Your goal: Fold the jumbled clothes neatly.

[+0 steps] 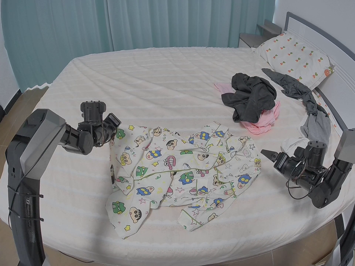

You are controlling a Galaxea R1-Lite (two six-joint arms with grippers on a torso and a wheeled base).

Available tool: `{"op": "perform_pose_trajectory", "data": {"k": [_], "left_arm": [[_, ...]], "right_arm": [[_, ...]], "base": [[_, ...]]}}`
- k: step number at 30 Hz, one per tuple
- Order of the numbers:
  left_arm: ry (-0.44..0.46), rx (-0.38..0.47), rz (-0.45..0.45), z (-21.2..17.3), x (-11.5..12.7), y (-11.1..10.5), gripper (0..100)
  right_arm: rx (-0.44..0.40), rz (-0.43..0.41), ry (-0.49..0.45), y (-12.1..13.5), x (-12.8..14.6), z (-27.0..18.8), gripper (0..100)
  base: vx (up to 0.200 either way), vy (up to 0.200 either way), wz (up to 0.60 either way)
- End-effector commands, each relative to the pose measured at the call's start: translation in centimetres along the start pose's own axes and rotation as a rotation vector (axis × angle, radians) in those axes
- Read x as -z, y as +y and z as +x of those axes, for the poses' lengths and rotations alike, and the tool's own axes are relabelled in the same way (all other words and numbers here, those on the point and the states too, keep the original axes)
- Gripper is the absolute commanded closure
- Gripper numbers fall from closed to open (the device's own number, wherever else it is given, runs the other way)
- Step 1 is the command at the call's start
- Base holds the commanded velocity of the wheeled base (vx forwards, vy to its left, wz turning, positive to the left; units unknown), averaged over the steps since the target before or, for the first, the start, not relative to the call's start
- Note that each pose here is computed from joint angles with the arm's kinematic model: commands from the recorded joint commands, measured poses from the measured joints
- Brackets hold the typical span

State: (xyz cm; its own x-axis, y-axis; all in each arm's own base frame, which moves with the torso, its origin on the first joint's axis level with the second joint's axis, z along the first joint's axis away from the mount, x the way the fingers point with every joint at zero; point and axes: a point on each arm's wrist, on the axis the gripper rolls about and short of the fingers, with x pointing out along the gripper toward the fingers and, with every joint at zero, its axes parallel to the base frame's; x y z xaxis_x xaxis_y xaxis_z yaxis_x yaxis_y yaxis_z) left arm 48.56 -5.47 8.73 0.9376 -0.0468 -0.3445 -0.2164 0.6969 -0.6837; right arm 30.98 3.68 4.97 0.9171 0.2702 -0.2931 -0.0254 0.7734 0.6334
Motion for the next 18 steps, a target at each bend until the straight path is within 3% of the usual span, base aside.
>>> {"op": "perform_pose_trajectory", "data": {"k": [1, 5, 6, 7, 8, 10, 12, 13, 14, 15, 18], "left_arm": [[-0.081, -0.008, -0.024, 2.1, -4.3, 0.7, 100], [-0.122, -0.023, -0.038, 4.1, -6.6, 1.7, 100], [-0.081, -0.082, -0.042, 4.8, -5.8, 3.3, 100], [-0.081, -0.082, -0.042, 4.8, -5.8, 3.3, 100], [0.007, -0.187, -0.045, 6.0, -3.9, 6.1, 100], [0.119, -0.306, -0.048, 6.9, -1.4, 8.9, 100], [0.238, -0.426, -0.047, 7.1, 1.0, 11.2, 100], [0.238, -0.426, -0.047, 7.1, 1.0, 11.2, 100], [0.311, -0.501, -0.046, 7.1, 2.4, 12.5, 100], [0.311, -0.501, -0.046, 7.1, 2.4, 12.5, 0], [0.334, -0.545, -0.049, 7.6, 3.8, 14.1, 0]], "right_arm": [[-0.007, -0.01, -0.008, -0.8, 1.1, 0.5, 0], [-0.024, -0.024, -0.027, -1.1, 1.5, 0.5, 0], [-0.03, -0.026, -0.028, -0.9, 1.5, 0.6, 0], [-0.03, -0.026, -0.028, -0.9, 1.5, 0.6, 0], [-0.034, -0.025, -0.024, -0.8, 1.6, 0.5, 0], [-0.037, -0.028, -0.02, -0.7, 1.7, 0.4, 0], [-0.038, -0.029, -0.015, -0.6, 1.9, 0.4, 0], [-0.038, -0.029, -0.015, -0.6, 1.9, 0.4, 0], [-0.037, -0.028, -0.013, -0.6, 1.9, 0.4, 0], [-0.037, -0.028, -0.013, -0.6, 1.9, 0.4, 0], [-0.036, -0.028, -0.009, -0.7, 2.0, 0.3, 0]], "base": [[0.0, 0.0, 0.0], [0.0, 0.0, 0.0], [0.0, 0.0, 0.0], [0.0, 0.0, 0.0], [0.0, 0.0, 0.0], [0.0, 0.0, 0.0], [0.0, 0.0, 0.0], [0.0, 0.0, 0.0], [0.0, 0.0, 0.0], [0.0, 0.0, 0.0], [0.0, 0.0, 0.0]]}}
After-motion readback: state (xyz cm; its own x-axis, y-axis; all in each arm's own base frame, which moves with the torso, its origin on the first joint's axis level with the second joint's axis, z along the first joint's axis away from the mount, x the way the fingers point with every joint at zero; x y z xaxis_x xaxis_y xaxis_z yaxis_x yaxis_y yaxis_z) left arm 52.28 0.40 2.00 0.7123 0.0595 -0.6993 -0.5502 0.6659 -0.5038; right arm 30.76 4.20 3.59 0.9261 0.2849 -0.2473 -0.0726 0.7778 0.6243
